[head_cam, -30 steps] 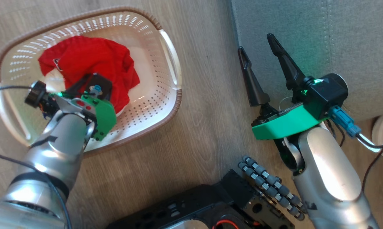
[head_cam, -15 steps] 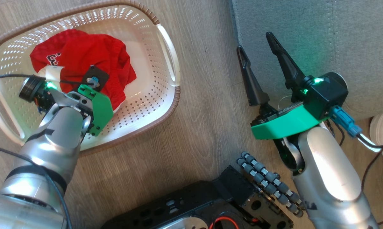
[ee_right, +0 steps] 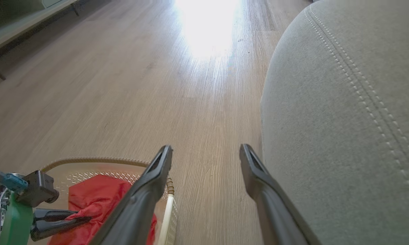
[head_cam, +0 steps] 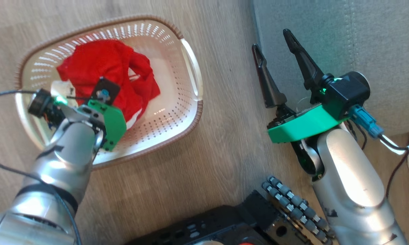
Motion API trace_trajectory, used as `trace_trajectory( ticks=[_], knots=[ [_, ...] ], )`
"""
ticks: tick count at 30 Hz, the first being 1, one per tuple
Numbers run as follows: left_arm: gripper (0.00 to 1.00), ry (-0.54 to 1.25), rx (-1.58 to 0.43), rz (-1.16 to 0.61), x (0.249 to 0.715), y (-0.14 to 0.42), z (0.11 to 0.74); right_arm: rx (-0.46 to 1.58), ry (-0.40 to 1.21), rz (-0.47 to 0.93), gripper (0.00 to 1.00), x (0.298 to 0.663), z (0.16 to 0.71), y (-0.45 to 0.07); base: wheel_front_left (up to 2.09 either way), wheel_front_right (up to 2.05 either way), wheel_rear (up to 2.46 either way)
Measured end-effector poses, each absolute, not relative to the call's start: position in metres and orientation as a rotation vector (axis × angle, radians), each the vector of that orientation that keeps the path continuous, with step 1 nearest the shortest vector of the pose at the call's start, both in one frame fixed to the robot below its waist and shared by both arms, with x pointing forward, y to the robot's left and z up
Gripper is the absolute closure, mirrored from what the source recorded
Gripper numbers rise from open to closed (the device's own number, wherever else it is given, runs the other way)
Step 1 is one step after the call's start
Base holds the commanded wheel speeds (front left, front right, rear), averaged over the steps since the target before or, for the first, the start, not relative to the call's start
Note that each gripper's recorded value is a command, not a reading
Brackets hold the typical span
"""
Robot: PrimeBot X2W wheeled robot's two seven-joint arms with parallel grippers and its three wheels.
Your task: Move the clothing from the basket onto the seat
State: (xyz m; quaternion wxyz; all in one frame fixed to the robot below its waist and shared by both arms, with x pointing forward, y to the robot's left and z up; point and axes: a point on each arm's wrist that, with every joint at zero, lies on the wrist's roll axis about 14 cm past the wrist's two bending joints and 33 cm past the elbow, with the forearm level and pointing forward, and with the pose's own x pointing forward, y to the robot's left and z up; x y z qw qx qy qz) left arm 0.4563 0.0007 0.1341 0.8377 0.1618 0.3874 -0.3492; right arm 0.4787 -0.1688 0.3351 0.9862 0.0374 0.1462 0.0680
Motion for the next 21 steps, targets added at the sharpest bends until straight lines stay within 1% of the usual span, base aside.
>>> trace_trajectory(
  ticks=[5, 9, 13, 15, 16, 21],
  knots=[
    [1.0, 0.797, 0.307, -0.662, 0.454, 0.012, 0.16, 0.085, 0.253, 0.149, 0.0, 0.481, 0.355, -0.163, 0.0, 0.0, 0.0],
    [1.0, 0.705, 0.266, -0.628, 0.462, 0.009, 0.197, 0.092, 0.218, 0.159, 0.0, 0.481, 0.373, -0.158, 0.0, 0.0, 0.0],
    [1.0, 0.638, 0.238, -0.582, 0.46, 0.018, 0.23, 0.098, 0.178, 0.171, 0.0, 0.48, 0.394, -0.153, 0.0, 0.0, 0.0],
    [1.0, 0.586, 0.238, -0.548, 0.462, 0.023, 0.249, 0.102, 0.166, 0.175, 0.0, 0.476, 0.403, -0.15, 0.0, 0.0, 0.0],
    [1.0, 0.586, 0.238, -0.548, 0.462, 0.023, 0.249, 0.102, 0.166, 0.175, 0.0, 0.476, 0.403, -0.15, 0.0, 0.0, 0.0],
    [1.0, 0.443, 0.231, -0.489, 0.47, 0.033, 0.304, 0.108, 0.15, 0.181, 0.0, 0.462, 0.417, -0.145, 0.0, 0.0, 0.0]
  ],
)
